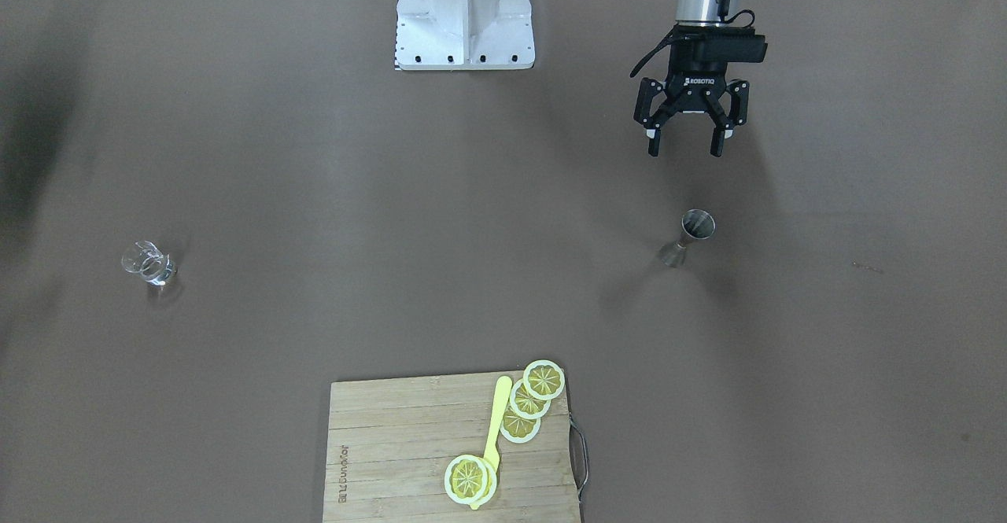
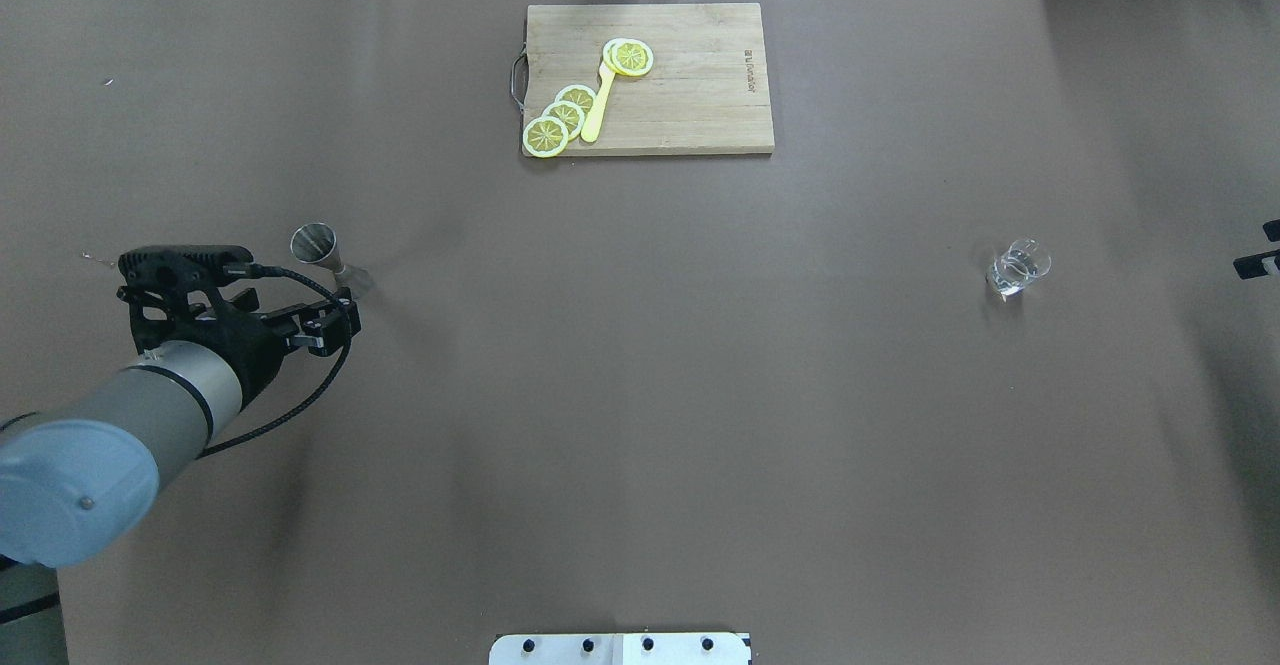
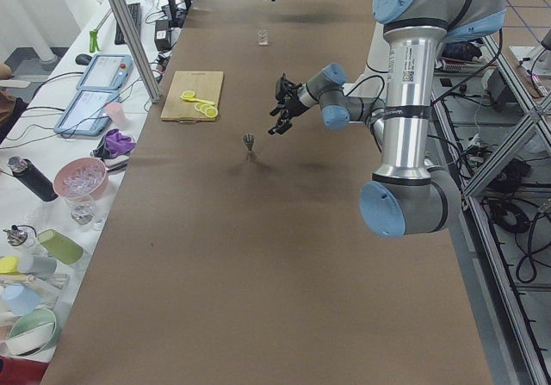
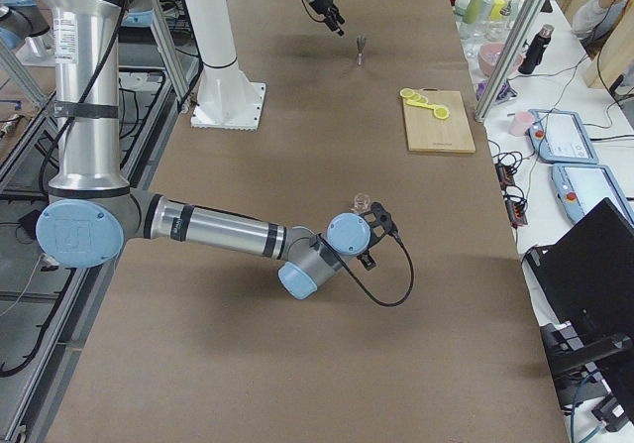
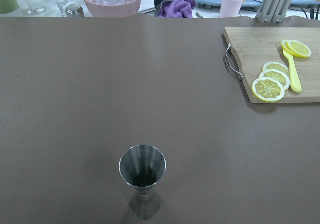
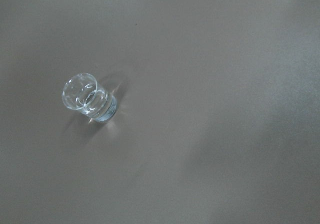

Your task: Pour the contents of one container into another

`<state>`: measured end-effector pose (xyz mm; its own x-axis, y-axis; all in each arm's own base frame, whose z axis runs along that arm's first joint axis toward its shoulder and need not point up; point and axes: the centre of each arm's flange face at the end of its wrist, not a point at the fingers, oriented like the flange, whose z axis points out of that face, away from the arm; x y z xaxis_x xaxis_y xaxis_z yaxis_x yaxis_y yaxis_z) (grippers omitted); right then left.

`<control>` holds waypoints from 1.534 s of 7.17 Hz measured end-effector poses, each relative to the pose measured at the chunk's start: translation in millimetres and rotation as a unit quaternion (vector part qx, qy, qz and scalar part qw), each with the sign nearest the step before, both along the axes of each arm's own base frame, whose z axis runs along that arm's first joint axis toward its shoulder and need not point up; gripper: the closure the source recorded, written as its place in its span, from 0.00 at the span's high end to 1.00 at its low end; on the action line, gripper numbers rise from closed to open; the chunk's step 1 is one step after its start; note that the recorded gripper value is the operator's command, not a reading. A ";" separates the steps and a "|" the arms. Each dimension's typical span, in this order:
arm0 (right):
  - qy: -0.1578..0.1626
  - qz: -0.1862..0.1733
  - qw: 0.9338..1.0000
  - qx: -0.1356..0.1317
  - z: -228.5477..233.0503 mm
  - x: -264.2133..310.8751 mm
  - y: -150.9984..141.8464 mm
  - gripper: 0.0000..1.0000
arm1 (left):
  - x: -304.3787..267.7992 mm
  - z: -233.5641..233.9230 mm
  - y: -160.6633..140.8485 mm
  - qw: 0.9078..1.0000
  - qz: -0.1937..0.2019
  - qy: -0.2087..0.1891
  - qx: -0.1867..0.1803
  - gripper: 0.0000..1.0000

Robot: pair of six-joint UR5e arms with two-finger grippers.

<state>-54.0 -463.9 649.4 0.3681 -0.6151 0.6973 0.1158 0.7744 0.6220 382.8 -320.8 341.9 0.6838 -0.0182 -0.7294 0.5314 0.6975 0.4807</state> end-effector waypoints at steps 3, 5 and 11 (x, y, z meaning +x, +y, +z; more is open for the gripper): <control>0.019 -0.001 0.998 0.052 18.8 -19.6 23.4 1.00 | 43.8 38.4 16.0 0.995 -0.092 -0.013 0.035 0.97; 0.027 -0.005 0.995 0.095 14.7 -43.1 27.2 1.00 | 64.7 53.7 8.4 0.989 -0.138 -0.019 0.056 0.97; 0.005 0.045 0.952 0.304 -52.3 -118.1 10.3 1.00 | 121.2 92.2 -9.5 0.976 -0.198 -0.039 0.081 0.97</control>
<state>-172.1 -453.6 597.1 0.4435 -0.8691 0.2189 0.0736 0.2788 0.9575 504.1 -330.3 434.1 0.6998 -0.1811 -0.6910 0.7015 0.3565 0.6171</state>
